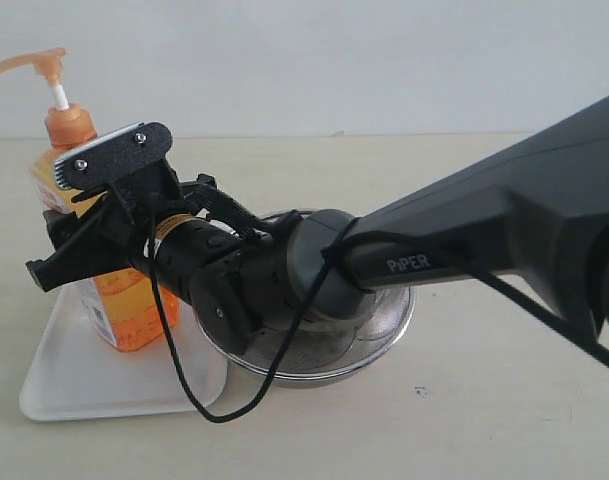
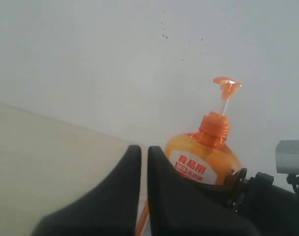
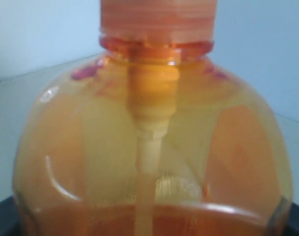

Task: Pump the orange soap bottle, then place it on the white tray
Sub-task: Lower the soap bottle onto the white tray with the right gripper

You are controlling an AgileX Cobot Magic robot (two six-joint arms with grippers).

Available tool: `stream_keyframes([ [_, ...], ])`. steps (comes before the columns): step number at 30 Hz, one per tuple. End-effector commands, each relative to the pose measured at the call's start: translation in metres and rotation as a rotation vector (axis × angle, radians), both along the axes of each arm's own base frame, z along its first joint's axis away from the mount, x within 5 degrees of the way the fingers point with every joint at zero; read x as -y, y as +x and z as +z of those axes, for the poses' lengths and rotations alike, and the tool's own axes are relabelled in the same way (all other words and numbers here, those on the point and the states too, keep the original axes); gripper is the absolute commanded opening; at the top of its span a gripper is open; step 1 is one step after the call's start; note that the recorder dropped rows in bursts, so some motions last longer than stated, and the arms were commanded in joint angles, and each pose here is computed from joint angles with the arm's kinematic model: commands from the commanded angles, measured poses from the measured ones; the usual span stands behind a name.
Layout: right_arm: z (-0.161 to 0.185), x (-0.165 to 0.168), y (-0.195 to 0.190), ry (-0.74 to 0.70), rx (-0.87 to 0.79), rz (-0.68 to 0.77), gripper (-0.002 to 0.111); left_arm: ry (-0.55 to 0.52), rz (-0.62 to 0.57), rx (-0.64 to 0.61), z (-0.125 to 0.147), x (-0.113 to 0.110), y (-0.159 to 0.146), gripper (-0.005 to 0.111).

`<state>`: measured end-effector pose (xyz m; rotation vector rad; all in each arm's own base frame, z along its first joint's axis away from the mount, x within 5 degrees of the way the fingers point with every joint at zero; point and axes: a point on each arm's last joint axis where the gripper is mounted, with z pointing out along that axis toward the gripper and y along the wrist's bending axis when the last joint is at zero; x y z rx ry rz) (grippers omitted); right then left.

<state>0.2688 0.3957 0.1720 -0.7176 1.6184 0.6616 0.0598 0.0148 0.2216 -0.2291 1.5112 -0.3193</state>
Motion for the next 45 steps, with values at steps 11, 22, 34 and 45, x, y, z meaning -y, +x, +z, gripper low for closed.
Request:
stream_keyframes([
  [11, 0.010, -0.002, 0.001, 0.027, 0.021, 0.002, 0.083, 0.004, -0.019, 0.005, -0.001, 0.002, 0.000, 0.005],
  [22, 0.034, 0.003, -0.001, 0.046, 0.006, -0.005, 0.083, 0.004, -0.021, 0.006, -0.001, 0.002, 0.000, 0.005],
  [34, 0.081, 0.015, -0.014, -0.023, -0.019, 0.043, 0.083, 0.004, -0.023, 0.006, -0.001, 0.002, 0.000, 0.005],
  [45, 0.126, 0.035, -0.032, -0.084, -0.068, 0.098, 0.082, 0.004, -0.023, 0.006, -0.001, 0.002, 0.000, 0.005],
])
